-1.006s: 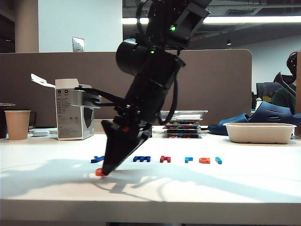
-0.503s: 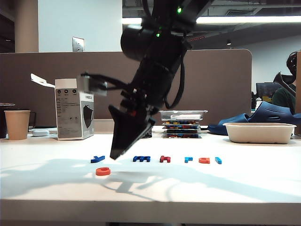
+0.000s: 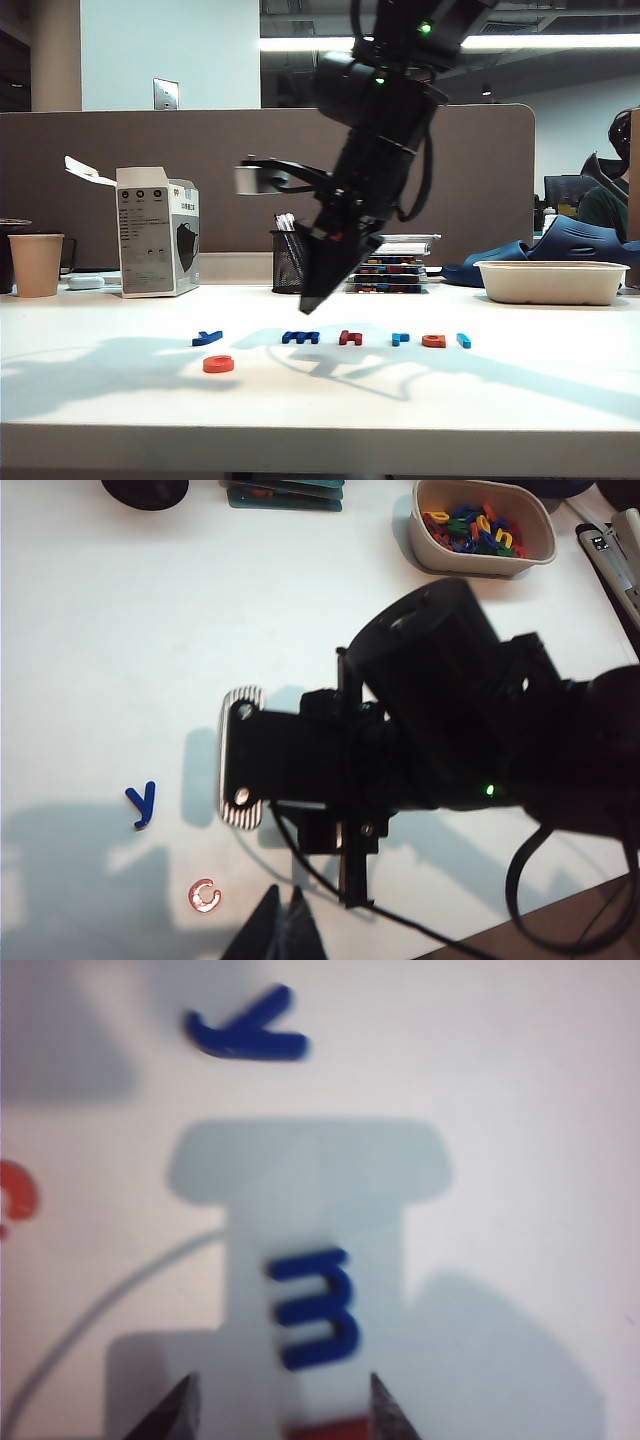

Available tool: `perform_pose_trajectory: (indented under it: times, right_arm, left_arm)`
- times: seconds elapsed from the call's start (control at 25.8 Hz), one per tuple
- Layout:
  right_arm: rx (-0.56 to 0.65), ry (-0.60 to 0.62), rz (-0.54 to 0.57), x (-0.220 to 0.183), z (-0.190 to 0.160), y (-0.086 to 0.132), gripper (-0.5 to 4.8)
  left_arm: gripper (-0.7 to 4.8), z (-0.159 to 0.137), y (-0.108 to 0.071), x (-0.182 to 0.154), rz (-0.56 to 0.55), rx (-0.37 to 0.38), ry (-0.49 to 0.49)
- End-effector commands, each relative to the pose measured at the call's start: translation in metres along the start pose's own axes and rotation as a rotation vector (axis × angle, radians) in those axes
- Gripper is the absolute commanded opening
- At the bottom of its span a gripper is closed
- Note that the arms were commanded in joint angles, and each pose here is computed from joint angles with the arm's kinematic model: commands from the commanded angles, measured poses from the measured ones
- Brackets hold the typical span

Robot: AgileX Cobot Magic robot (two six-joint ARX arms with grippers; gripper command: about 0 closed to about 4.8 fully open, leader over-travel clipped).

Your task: Select the appropriate letters from the row of letter magnets placed on the table to arrange into the word "car".

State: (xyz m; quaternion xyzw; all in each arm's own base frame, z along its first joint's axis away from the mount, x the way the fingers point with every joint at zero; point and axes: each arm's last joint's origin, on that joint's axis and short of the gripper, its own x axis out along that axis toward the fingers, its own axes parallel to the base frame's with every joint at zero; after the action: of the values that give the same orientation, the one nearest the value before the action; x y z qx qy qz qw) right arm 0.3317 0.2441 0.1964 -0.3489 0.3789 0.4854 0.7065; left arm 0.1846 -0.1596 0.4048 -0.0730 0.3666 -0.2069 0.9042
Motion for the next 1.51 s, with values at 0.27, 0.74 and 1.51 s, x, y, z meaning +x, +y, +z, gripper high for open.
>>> perform_pose_trajectory:
  times: [0.27, 0.74, 1.51]
  right_arm:
    - [0.131, 0.045, -0.009, -0.021, -0.034, -0.040, 2.41]
    - [0.249, 0.162, 0.071, -0.033, -0.071, -0.053, 2.81]
    - [0.143, 0.099, 0.136, -0.025, -0.076, -0.049, 2.78]
  left_arm:
    - [-0.06, 0.002, -0.001, -0.003, -0.005, 0.003, -0.015]
    - [-0.06, 0.002, -0.001, -0.003, -0.005, 0.003, -0.015]
    - [-0.06, 0.002, -0.001, -0.003, -0.005, 0.003, -0.015]
